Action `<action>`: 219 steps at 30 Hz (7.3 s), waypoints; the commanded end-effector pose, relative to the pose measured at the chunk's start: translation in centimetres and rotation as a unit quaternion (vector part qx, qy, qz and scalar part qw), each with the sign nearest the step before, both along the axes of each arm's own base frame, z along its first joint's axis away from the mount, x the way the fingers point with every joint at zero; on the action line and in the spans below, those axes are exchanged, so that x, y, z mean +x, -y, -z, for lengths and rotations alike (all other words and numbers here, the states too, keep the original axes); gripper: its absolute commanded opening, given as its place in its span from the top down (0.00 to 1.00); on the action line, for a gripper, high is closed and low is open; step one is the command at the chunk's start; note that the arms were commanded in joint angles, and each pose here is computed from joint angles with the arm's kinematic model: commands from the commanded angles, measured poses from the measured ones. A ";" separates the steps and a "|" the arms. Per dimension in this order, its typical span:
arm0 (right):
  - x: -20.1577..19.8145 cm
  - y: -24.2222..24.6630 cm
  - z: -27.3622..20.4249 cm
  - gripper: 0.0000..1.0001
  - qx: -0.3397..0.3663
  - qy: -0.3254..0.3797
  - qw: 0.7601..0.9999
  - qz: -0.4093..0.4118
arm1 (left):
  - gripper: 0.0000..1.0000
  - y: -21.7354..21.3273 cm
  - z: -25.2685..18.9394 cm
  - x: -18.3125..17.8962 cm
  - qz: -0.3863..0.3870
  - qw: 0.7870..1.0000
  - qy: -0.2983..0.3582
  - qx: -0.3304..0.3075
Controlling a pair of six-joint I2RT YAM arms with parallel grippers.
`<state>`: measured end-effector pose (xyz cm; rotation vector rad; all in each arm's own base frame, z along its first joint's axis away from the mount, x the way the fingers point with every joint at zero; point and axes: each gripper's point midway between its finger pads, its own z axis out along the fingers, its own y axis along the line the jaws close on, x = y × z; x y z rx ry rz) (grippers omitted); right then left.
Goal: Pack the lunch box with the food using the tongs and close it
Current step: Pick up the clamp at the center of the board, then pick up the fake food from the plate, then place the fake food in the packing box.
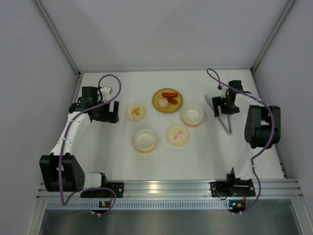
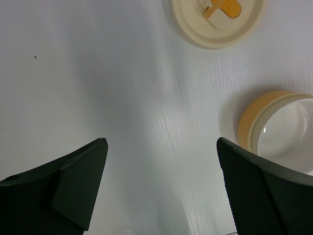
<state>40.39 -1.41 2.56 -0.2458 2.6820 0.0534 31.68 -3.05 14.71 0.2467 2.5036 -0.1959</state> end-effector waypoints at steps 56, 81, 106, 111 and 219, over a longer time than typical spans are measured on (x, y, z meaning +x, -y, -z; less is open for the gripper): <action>-1.1 -3.4 -12.6 0.41 0.093 0.008 0.990 -0.106 | 0.02 1.0 -1.3 1.6 0.002 0.999 0.020 -0.028; -2.5 -17.8 -19.7 0.51 0.065 0.122 0.917 -0.375 | 0.02 1.0 -1.6 1.4 0.006 0.999 0.022 -0.027; 0.7 -24.8 -14.3 0.48 0.101 0.062 0.913 -0.390 | 0.02 0.8 -1.0 1.8 0.008 1.000 0.011 -0.020; 0.6 -25.2 -13.3 0.48 0.106 0.050 0.913 -0.391 | 0.02 0.7 -0.8 1.8 0.006 1.000 0.008 -0.018; -17.4 -34.4 -12.9 1.00 0.028 0.081 0.801 -0.593 | 0.02 -1.8 -1.2 1.1 -0.032 0.997 -0.014 -0.063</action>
